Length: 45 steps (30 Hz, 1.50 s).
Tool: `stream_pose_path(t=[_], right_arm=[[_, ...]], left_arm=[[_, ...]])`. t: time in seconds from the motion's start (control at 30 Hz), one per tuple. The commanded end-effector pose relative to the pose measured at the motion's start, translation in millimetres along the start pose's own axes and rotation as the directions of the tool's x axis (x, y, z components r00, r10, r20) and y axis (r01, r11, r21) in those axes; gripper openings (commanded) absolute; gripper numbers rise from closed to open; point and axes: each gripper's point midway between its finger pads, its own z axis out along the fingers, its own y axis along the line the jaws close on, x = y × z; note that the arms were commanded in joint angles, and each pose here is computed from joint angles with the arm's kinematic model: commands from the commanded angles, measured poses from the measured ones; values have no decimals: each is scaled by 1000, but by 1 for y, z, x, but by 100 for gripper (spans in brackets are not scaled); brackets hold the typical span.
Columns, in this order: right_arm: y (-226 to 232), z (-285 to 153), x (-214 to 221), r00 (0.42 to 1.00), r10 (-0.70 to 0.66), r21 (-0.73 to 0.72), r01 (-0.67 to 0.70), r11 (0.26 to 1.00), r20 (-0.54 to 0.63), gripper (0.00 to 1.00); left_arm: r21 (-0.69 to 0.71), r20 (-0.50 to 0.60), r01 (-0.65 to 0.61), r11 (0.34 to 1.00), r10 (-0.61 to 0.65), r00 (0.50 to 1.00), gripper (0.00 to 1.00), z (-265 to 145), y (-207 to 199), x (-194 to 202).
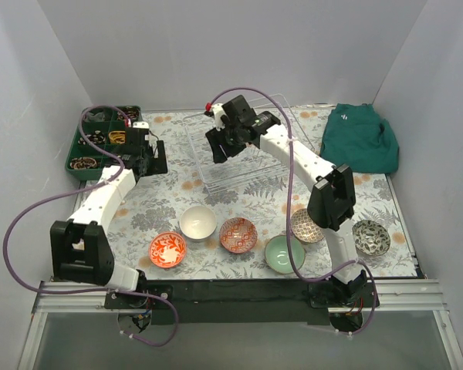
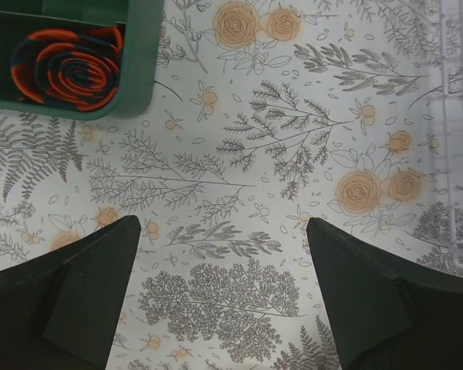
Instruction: Load the bowls into the dish rack
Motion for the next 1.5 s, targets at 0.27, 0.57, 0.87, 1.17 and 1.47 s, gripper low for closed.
stream_pose_path(t=[0.27, 0.57, 0.87, 1.17, 1.47], right_arm=[[49, 36, -36, 996, 5, 14, -6, 1000, 84, 61], [44, 70, -34, 997, -11, 27, 9, 1000, 81, 56], [42, 65, -19, 998, -50, 61, 48, 997, 40, 29], [41, 14, 12, 992, -119, 125, 124, 984, -42, 1], [29, -29, 51, 944, -284, 126, 306, 944, -166, 1]], left_arm=[[-96, 41, 268, 959, -265, 963, 91, -48, 83, -11], [-80, 52, 248, 965, -245, 968, 91, -64, 83, 3], [-54, 50, 252, 966, -249, 967, 91, -66, 79, 6], [6, 81, 237, 971, -237, 968, 90, -65, 71, -8], [134, 120, 164, 977, -180, 976, 89, -58, 51, -18]])
